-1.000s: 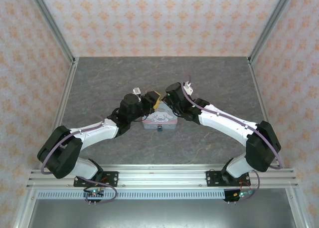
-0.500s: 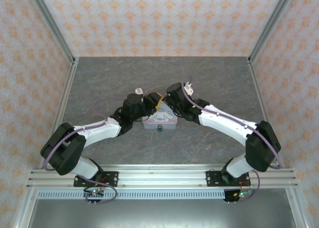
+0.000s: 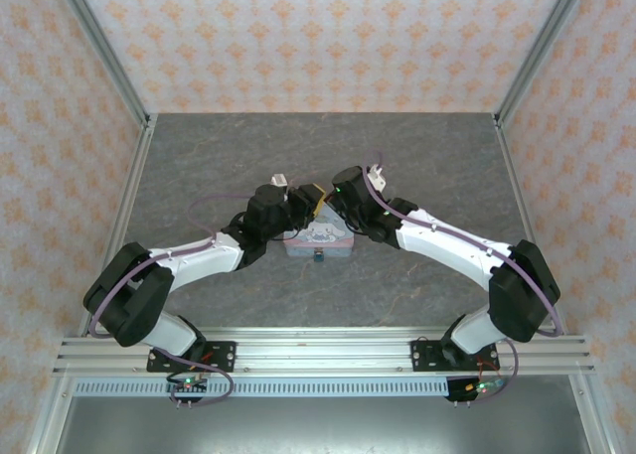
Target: Unlock the padlock with the key
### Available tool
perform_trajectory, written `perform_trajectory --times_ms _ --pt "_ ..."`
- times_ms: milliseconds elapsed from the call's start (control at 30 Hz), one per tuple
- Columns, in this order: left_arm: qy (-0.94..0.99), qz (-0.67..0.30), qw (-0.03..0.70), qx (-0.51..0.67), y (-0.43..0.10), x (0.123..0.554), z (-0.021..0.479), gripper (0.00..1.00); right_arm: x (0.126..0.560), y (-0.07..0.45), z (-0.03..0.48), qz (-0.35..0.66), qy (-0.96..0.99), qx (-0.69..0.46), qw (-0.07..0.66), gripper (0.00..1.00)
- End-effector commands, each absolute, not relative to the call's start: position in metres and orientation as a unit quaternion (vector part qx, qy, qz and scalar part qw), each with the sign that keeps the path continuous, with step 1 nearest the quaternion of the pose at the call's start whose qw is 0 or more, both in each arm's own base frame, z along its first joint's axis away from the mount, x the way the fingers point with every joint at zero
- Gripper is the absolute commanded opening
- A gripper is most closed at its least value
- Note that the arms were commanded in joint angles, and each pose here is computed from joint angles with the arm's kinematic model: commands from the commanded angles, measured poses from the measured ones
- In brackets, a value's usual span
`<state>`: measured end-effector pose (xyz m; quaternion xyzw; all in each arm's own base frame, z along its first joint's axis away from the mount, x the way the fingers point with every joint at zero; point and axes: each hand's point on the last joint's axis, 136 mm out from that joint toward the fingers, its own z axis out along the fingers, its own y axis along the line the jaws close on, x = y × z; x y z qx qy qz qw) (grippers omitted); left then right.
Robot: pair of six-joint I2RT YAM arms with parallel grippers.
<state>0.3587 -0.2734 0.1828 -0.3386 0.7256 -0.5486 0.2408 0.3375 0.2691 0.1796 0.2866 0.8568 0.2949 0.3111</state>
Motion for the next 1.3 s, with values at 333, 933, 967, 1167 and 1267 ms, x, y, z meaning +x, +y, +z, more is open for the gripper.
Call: perform_trajectory --times_ms 333,933,967,1167,1267 --pt "0.722 -0.554 0.253 -0.329 -0.281 0.362 0.191 0.16 0.339 0.268 0.177 0.301 0.852 0.295 0.309 0.00" --pt "0.746 -0.526 0.276 -0.302 -0.274 0.365 0.186 0.00 0.333 0.242 0.180 0.302 0.848 0.305 0.310 0.26" --pt "0.749 -0.525 0.281 -0.290 -0.273 0.366 0.188 0.00 0.332 0.235 0.180 0.302 0.848 0.305 0.310 0.32" --pt "0.777 -0.515 0.311 -0.187 -0.271 0.371 0.214 0.00 0.330 0.205 0.183 0.310 0.852 0.275 0.320 0.73" --pt "0.790 -0.503 0.326 -0.126 -0.272 0.369 0.229 0.00 0.328 0.196 0.180 0.285 0.870 0.244 0.320 0.86"
